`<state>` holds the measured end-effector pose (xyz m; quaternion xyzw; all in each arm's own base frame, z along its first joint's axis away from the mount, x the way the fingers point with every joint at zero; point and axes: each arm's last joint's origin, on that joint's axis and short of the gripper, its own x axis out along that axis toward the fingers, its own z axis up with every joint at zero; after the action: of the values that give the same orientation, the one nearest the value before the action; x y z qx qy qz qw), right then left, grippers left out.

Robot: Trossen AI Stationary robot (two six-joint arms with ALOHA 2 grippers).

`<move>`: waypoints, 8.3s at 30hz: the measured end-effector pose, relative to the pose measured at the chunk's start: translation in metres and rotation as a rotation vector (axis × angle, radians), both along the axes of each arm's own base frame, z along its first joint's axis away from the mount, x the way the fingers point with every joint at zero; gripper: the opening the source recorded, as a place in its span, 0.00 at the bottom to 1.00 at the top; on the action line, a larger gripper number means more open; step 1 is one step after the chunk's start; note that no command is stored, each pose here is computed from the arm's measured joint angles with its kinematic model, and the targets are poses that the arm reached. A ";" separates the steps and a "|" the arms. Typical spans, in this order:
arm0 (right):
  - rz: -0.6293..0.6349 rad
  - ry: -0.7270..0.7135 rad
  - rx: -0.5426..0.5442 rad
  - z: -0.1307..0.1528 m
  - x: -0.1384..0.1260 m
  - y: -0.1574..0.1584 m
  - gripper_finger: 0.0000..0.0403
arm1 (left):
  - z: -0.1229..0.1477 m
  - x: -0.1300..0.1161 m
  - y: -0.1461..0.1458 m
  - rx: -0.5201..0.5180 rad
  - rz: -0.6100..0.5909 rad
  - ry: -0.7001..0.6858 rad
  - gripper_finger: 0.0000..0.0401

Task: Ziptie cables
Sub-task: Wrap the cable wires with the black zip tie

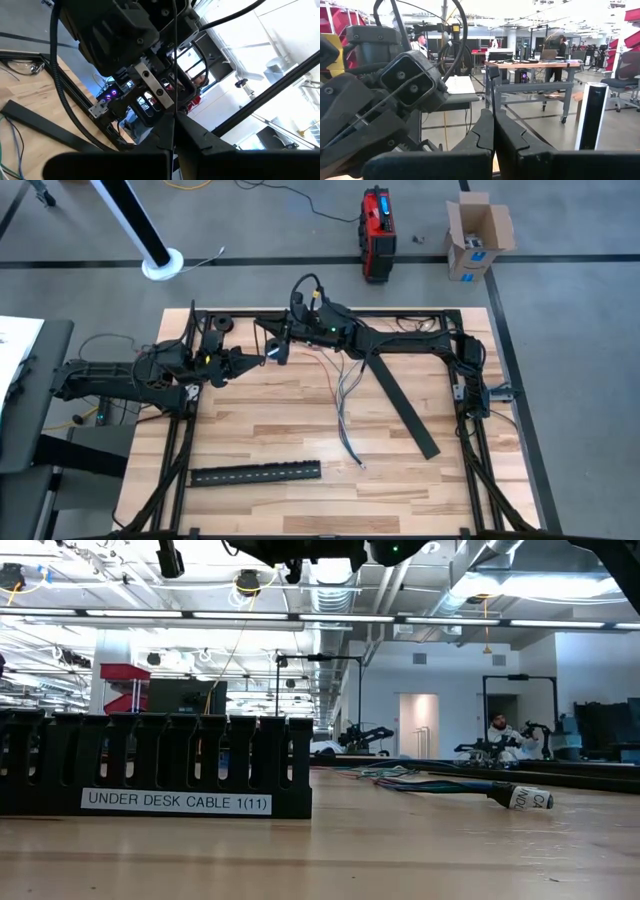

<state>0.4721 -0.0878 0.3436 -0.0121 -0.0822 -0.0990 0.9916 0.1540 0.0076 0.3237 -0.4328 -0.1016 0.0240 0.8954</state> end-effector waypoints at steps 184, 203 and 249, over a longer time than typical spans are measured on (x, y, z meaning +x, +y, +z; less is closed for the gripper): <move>0.155 0.157 -0.612 -0.010 0.008 0.118 0.00 | 0.005 -0.035 -0.011 -0.634 -0.432 0.016 0.53; 0.169 0.141 -0.441 -0.010 0.009 0.112 0.00 | 0.028 -0.063 0.005 0.291 -0.002 0.066 0.54; 0.164 0.120 -0.407 -0.008 0.009 0.108 0.00 | 0.038 -0.028 0.003 0.388 -0.250 0.001 0.49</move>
<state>0.4808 0.0202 0.3356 -0.2112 -0.0421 0.0016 0.9765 0.1256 0.0111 0.3615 -0.2616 -0.0495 -0.1068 0.9580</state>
